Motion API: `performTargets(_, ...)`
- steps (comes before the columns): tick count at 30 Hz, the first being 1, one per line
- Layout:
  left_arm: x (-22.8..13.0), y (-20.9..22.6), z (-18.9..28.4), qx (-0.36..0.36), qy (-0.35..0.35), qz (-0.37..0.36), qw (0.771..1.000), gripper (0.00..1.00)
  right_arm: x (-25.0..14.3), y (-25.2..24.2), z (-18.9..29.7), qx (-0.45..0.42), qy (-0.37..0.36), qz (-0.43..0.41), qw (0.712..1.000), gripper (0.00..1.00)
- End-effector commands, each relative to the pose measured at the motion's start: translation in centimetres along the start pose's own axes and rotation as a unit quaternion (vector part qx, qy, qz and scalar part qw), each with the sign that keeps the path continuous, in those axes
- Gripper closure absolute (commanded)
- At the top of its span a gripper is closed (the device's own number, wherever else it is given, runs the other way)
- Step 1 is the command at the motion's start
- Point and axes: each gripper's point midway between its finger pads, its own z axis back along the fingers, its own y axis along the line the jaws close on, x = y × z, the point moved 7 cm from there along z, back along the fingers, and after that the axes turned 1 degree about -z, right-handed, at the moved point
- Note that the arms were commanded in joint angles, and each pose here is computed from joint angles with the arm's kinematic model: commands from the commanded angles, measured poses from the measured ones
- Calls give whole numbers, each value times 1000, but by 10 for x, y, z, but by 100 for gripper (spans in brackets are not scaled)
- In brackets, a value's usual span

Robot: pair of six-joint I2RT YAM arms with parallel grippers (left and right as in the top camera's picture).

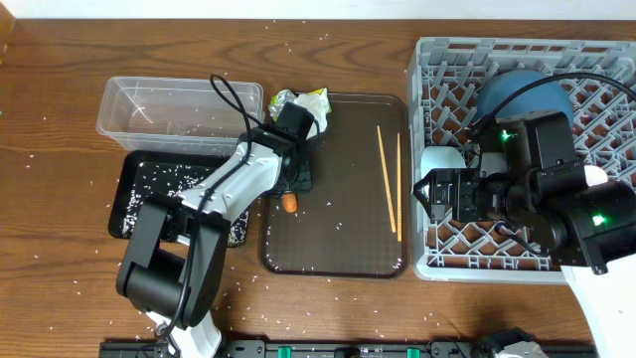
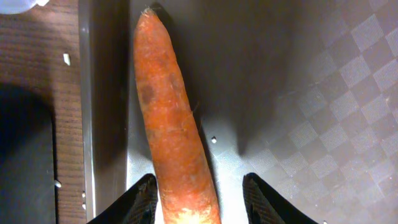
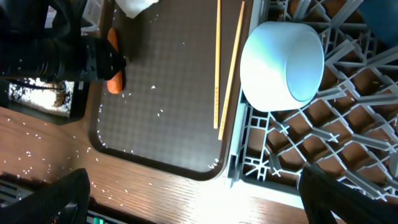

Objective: Sort waste into correct bins and load items into the dishwasher rack
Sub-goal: 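Grasp the orange carrot with the left gripper and drop it on the black tray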

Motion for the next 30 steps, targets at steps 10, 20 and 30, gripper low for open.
performTargets(10, -10, 7, -13, 31, 7, 2, 999, 60, -4, -2, 1, -1, 9, 2, 1000, 3)
performTargets(20, -14, 10, -16, 40, 4, 8, 999, 72, -5, -2, 1, -3, 14, 1, 1000, 4)
performTargets(30, -19, 16, 53, 22, -11, 25, 999, 74, -5, -2, 1, -5, 14, 1, 1000, 3)
